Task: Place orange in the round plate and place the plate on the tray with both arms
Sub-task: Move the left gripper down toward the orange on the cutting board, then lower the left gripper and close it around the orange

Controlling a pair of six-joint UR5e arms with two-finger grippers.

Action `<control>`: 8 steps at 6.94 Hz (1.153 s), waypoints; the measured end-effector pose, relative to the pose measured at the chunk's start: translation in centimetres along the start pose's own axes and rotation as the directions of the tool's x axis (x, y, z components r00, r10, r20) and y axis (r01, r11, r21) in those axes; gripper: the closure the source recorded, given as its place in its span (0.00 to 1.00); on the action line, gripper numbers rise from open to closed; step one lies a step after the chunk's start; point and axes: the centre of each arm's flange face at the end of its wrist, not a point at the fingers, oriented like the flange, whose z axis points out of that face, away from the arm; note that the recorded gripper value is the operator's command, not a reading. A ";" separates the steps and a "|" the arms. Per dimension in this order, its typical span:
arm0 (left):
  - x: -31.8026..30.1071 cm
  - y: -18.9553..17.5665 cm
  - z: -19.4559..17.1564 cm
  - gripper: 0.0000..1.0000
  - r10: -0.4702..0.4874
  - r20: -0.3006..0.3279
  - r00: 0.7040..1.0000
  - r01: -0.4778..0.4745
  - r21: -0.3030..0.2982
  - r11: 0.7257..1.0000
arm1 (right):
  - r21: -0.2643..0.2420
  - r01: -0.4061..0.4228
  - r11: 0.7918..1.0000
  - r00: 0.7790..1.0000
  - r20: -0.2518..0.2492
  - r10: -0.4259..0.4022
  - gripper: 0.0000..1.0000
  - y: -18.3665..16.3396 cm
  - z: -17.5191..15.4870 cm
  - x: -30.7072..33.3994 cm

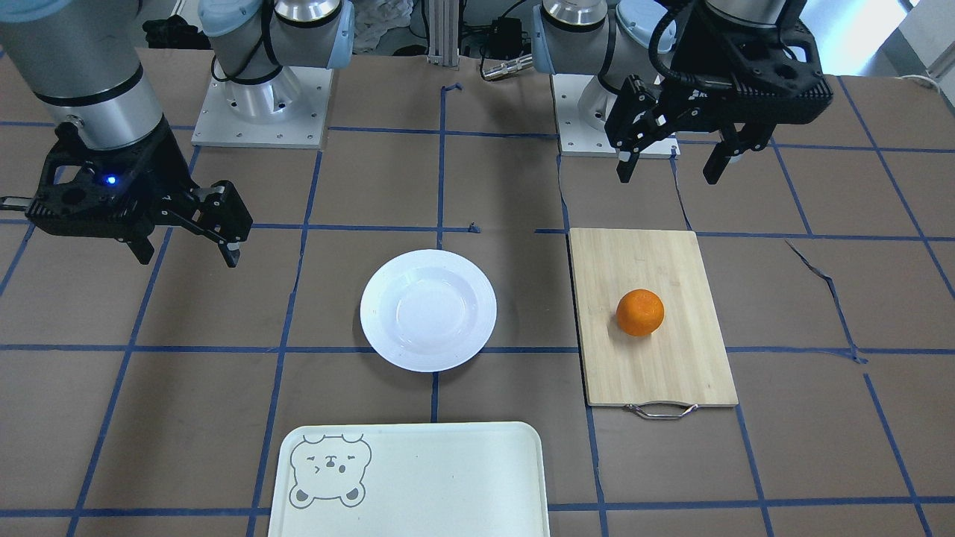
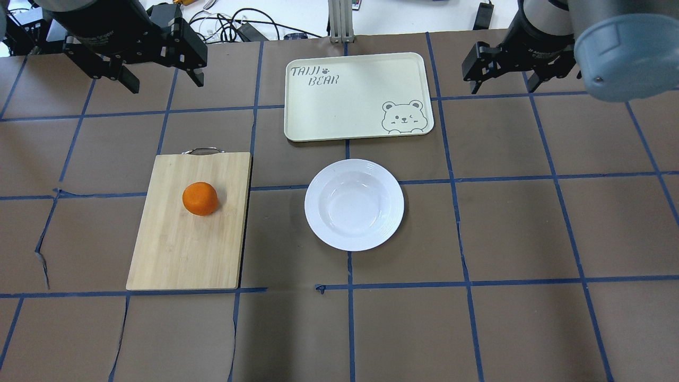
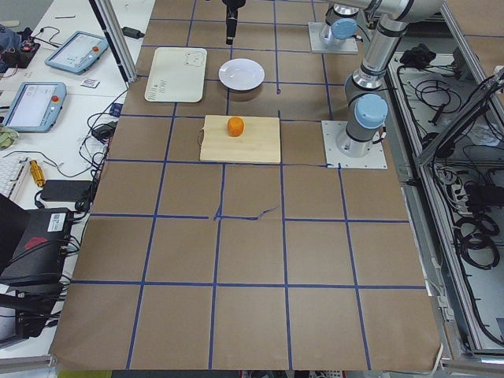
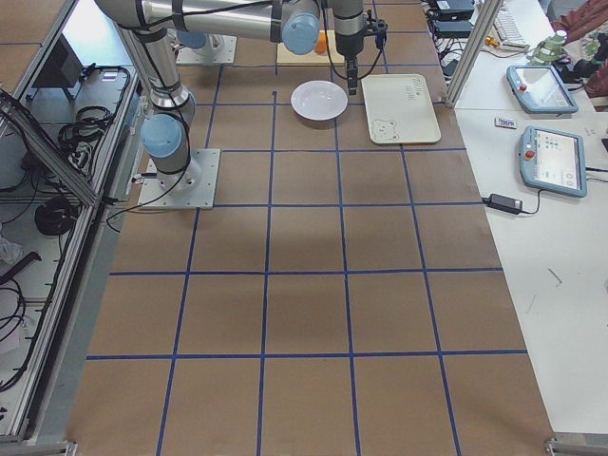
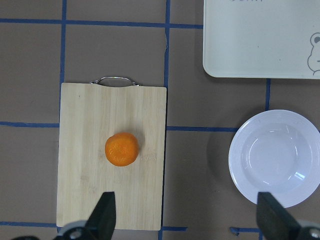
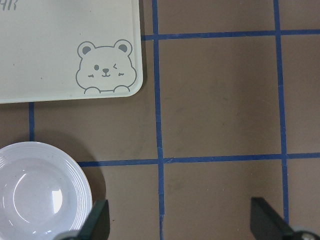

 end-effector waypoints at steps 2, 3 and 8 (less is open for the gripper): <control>0.0 0.0 0.0 0.00 0.000 0.000 1.000 0.000 0.000 1.000 | 0.004 -0.001 1.000 1.000 -0.008 0.001 0.00 -0.1 -0.1 0.2; -0.2 -0.1 0.1 0.00 -0.003 0.000 1.000 0.003 -0.003 1.000 | 0.007 0.002 1.000 1.000 -0.009 -0.002 0.00 -0.1 -0.3 0.1; -5.8 -0.7 14.3 0.00 -0.104 0.040 0.994 0.111 -0.272 0.956 | 0.008 0.004 1.000 1.000 -0.011 -0.004 0.00 0.1 -0.5 0.0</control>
